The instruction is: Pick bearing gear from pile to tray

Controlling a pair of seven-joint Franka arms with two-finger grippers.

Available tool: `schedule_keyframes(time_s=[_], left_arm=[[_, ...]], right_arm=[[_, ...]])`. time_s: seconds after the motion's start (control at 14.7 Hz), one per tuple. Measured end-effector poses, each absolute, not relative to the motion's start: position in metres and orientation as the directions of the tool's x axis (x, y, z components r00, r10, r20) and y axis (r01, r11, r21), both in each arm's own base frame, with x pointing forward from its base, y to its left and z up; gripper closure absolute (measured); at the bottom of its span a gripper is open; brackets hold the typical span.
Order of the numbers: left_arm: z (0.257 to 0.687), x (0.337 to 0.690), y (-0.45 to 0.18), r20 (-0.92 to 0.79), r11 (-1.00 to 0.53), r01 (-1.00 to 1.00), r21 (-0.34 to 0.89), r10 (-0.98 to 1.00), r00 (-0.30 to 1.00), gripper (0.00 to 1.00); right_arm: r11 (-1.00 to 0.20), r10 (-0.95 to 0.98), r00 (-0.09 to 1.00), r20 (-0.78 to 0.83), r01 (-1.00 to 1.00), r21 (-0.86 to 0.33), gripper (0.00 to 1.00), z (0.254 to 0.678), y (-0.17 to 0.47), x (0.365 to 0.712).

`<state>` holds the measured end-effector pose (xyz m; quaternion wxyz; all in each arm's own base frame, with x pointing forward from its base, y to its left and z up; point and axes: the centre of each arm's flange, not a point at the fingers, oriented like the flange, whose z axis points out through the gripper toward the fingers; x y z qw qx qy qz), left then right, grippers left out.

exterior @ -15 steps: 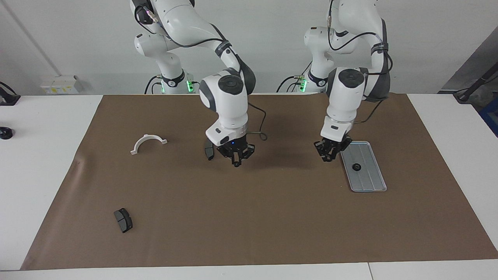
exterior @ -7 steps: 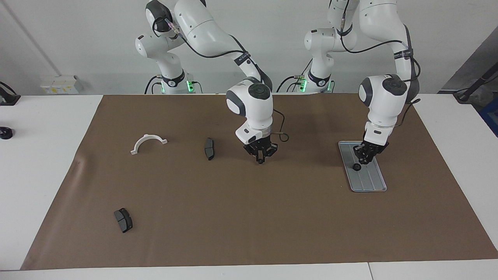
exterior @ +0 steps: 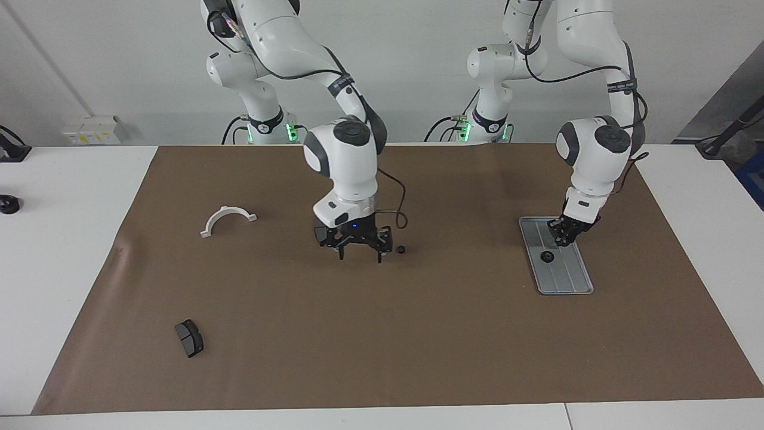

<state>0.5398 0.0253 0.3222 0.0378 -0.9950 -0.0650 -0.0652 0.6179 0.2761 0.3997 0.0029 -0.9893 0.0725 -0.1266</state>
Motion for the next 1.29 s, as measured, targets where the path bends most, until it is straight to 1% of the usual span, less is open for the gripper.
schedule_keyframes(time_s=[0.07, 0.14, 0.41, 0.48, 0.54, 0.68, 0.81, 1.09, 1.29], left_arm=[[0.321, 0.539, 0.025, 0.132, -0.989, 0.132, -0.067, 0.122, 0.984, 0.65], [0.32, 0.538, 0.024, 0.129, -0.989, 0.129, -0.067, 0.119, 0.984, 0.6], [0.32, 0.538, 0.018, 0.12, -0.991, 0.119, -0.068, 0.11, 0.987, 0.17], [0.324, 0.54, 0.018, 0.101, -0.99, 0.118, -0.073, 0.111, 0.989, 0.07], [0.333, 0.544, 0.015, 0.082, -0.991, 0.113, -0.079, 0.106, 0.991, 0.0], [0.366, 0.555, -0.01, 0.069, -0.993, 0.074, -0.087, 0.068, 0.995, 0.0], [0.389, 0.559, -0.054, 0.081, -0.996, 0.015, -0.087, 0.008, 0.997, 0.0], [0.394, 0.545, -0.149, 0.101, -0.996, -0.053, -0.075, -0.061, 0.993, 0.0], [0.393, 0.53, -0.203, 0.12, -0.995, -0.076, -0.061, -0.083, 0.989, 0.0]], right_arm=[[-0.991, -0.13, 0.961, 0.244, -0.133, -0.004, 0.0, 0.413, 0.248, 0.624], [-0.992, -0.121, 0.965, 0.231, -0.128, 0.017, 0.0, 0.425, 0.221, 0.629], [-0.99, -0.109, 0.976, 0.189, -0.124, 0.068, 0.0, 0.473, 0.127, 0.631], [-0.991, -0.108, 0.977, 0.184, -0.121, 0.062, 0.0, 0.487, 0.108, 0.628], [-0.991, -0.122, 0.977, 0.177, -0.131, 0.041, 0.0, 0.501, 0.092, 0.624], [-0.989, -0.145, 0.976, 0.161, -0.149, 0.014, 0.0, 0.529, 0.06, 0.613], [-0.989, -0.14, 0.981, 0.134, -0.144, 0.017, 0.0, 0.558, 0.041, 0.596], [-0.99, -0.137, 0.987, 0.082, -0.14, 0.031, 0.0, 0.612, 0.013, 0.563], [-0.994, -0.104, 0.993, 0.047, -0.106, 0.038, 0.0, 0.627, -0.006, 0.544]])
